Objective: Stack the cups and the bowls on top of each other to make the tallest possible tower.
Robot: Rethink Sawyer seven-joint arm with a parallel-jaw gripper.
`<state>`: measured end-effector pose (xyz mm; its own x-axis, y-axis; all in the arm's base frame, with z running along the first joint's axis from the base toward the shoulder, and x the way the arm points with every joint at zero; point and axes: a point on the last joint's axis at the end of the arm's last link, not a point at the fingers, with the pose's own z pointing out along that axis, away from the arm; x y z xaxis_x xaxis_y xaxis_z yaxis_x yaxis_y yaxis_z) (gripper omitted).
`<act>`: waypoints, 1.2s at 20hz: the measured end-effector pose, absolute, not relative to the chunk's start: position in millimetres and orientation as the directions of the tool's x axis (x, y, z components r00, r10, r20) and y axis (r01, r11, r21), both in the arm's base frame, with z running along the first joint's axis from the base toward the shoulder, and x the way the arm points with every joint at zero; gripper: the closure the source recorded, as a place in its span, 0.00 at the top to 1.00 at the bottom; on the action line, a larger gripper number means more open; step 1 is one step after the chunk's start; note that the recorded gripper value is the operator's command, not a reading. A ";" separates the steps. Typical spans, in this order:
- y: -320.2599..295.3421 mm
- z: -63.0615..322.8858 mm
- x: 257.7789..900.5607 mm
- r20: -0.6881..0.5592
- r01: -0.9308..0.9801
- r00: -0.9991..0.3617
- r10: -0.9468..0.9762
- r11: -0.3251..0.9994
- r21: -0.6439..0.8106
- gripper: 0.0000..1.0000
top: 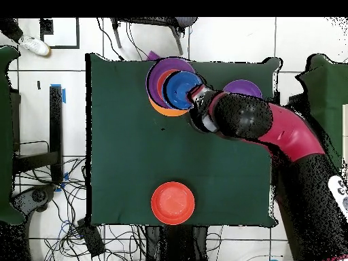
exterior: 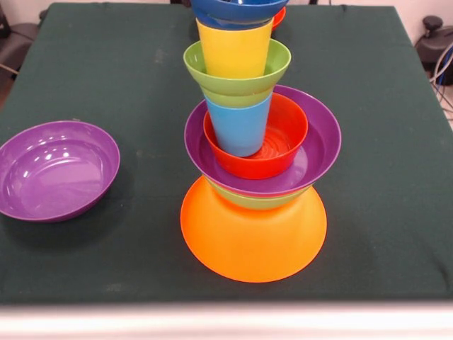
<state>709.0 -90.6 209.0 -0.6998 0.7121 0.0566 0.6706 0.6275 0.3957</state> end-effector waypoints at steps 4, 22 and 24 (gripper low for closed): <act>-94.2 210.1 709.2 0.056 0.672 -0.697 0.715 0.624 0.399 1.00; -94.0 237.2 727.2 0.078 0.683 -0.679 0.730 0.589 0.432 1.00; -94.3 243.1 729.1 0.084 0.683 -0.681 0.728 0.590 0.430 1.00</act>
<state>729.1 -94.3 243.1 -0.6809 0.7276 0.0840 0.6834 0.5899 0.4302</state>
